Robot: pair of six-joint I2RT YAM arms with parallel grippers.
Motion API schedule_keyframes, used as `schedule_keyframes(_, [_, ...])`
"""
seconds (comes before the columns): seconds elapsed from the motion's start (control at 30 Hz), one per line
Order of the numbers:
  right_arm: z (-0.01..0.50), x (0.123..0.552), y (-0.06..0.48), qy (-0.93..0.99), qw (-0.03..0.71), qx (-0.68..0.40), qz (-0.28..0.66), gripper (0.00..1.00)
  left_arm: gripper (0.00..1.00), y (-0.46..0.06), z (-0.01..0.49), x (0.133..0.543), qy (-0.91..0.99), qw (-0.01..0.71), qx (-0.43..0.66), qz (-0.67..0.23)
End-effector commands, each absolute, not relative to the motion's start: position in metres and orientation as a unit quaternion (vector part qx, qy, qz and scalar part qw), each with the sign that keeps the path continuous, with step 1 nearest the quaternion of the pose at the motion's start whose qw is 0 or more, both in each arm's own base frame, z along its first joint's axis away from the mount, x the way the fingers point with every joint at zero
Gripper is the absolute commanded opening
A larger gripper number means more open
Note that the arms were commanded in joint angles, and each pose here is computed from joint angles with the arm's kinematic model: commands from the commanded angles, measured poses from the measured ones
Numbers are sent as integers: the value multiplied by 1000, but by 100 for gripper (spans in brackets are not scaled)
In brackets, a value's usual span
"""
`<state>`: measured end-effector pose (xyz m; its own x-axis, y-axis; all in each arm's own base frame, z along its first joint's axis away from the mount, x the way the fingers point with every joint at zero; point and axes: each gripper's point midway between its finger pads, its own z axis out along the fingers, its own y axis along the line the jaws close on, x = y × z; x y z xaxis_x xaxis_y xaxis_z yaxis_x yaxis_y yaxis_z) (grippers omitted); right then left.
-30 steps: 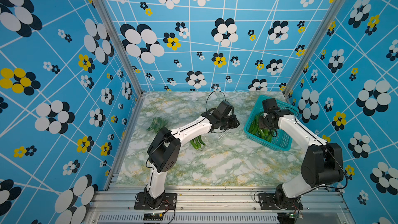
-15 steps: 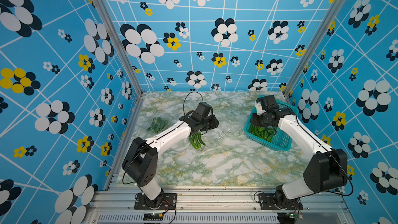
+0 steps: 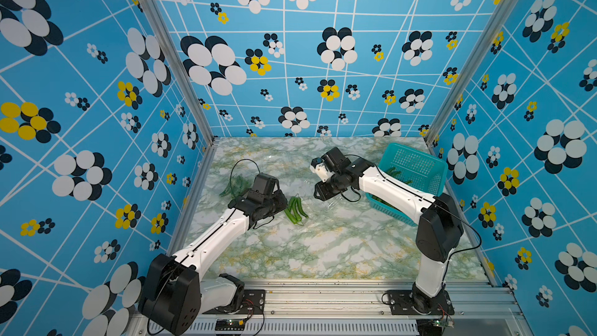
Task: Take small green peppers out of containers
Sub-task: Place the green pepper in the basket, then pick up the green pepper from the packing box.
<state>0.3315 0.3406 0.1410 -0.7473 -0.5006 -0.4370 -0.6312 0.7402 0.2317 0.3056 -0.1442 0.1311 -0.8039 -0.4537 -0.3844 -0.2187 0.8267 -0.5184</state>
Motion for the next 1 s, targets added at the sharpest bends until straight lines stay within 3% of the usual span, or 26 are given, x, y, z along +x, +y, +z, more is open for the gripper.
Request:
schedule_keyframes(0.0, [127,324,354,916,145,-324,186,38,36,-130,122,296,925,248,-192,-213])
schedule_keyframes(0.37, [70,338,383,924,111,-331,157,35,36,-119,104,288,922,237,-213,-220])
schedule_keyframes(0.97, [32,338,391,931,84,-330,132,35,36,-121,94,286,919,233,-219,-232])
